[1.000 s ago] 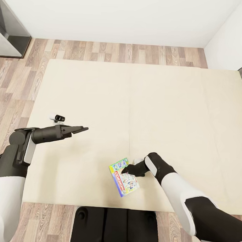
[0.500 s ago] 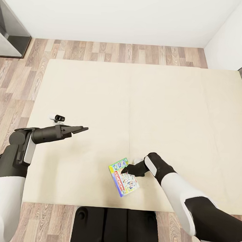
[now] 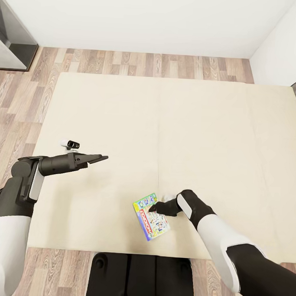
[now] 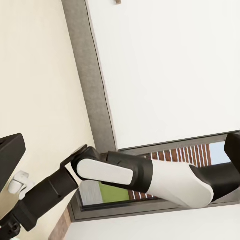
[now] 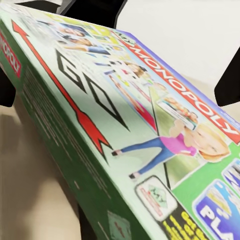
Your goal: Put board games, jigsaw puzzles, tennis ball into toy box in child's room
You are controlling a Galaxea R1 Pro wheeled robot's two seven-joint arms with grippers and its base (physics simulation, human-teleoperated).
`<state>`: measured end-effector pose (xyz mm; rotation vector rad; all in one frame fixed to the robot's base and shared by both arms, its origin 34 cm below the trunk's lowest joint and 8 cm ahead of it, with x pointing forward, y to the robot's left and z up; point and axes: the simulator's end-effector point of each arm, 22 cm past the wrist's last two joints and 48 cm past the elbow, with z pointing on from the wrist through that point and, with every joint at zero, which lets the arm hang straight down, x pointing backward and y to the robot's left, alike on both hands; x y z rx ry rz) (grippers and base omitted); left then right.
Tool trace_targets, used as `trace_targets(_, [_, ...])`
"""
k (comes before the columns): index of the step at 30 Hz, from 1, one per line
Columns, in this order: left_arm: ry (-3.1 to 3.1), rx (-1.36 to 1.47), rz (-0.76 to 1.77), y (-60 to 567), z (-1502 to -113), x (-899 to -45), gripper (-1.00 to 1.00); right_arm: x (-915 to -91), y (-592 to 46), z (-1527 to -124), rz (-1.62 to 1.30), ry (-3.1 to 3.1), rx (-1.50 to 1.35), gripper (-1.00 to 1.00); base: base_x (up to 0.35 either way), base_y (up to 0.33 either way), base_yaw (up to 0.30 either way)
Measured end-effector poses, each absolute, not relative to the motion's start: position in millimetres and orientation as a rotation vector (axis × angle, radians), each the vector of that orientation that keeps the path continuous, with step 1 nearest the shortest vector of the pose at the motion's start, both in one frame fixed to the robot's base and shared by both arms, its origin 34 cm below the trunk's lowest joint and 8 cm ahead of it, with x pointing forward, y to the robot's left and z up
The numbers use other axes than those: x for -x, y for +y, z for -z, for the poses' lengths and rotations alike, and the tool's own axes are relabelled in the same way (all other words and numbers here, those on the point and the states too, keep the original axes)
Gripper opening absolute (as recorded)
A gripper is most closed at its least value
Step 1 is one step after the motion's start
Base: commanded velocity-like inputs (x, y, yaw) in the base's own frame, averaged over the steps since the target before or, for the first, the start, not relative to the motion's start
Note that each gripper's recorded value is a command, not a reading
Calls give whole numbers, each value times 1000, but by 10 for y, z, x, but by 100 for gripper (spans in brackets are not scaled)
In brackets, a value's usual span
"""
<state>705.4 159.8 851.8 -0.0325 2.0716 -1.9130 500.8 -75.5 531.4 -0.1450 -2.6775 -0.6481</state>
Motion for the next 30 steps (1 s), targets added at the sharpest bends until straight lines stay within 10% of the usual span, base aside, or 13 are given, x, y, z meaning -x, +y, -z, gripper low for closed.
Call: trace_targets(30, [2090,28,1899,1625,-8490,-7047,100,-4996,-742,-5303,652,-2685,148,100,0,0,0])
